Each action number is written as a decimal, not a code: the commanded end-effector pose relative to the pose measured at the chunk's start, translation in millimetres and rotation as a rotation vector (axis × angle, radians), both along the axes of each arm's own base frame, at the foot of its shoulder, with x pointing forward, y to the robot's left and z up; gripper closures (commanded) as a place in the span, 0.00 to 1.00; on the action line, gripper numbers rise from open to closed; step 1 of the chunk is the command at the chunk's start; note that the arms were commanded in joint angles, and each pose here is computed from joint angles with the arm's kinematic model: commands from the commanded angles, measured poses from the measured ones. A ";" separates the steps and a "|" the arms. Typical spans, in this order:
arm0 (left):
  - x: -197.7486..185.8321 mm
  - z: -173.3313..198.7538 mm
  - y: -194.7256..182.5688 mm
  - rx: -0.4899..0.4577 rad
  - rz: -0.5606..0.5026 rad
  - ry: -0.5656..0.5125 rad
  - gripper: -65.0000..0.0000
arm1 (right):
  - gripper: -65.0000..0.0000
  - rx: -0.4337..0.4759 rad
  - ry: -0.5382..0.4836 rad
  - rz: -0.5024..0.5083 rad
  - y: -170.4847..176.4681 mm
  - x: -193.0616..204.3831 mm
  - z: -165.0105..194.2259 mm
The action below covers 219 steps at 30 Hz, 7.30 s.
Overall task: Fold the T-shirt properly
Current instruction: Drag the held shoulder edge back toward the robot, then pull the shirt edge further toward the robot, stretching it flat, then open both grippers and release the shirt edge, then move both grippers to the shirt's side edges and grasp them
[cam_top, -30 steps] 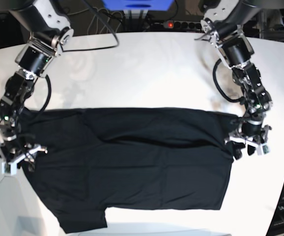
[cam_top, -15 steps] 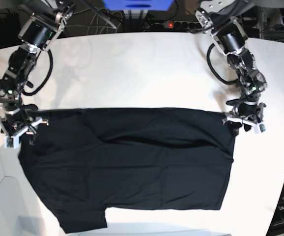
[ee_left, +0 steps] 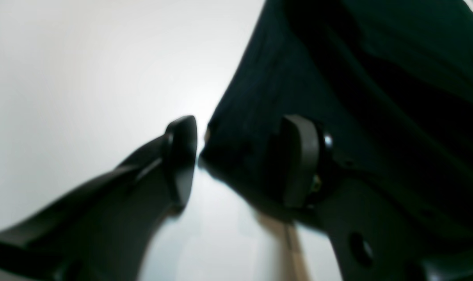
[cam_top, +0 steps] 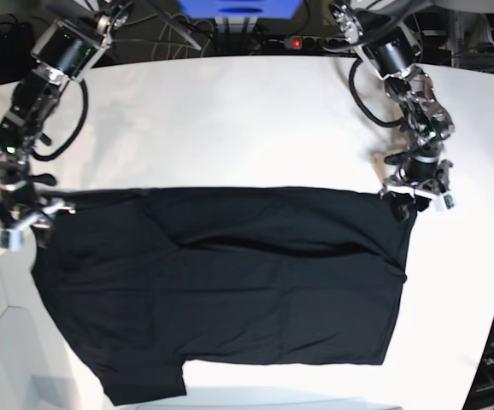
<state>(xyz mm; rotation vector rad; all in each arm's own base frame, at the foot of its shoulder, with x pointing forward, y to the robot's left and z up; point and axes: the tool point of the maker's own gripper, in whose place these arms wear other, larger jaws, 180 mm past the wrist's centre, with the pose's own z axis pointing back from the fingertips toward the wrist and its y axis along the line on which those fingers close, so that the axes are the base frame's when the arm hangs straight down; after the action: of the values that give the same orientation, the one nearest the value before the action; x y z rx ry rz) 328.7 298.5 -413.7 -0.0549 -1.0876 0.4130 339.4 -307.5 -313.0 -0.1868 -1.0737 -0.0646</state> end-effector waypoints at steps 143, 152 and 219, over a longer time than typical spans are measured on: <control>-203.7 82.2 55.1 0.035 0.139 0.121 0.66 | 0.66 -0.079 0.167 -0.265 -75.0 -176.7 -37.5; -137.2 131.4 73.2 0.097 0.157 -0.088 0.66 | 0.44 -0.087 0.028 -0.047 -29.1 -77.4 -7.5; 125.3 18.6 24.4 0.067 -0.168 0.052 0.30 | 1.00 0.131 0.285 0.254 52.0 86.8 -116.4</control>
<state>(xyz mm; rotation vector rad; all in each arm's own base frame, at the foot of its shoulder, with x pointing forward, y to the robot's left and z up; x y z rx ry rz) 446.7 316.1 -407.6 -0.0836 -1.0152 0.2276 433.2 -249.6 -422.2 0.0871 -0.8665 0.0973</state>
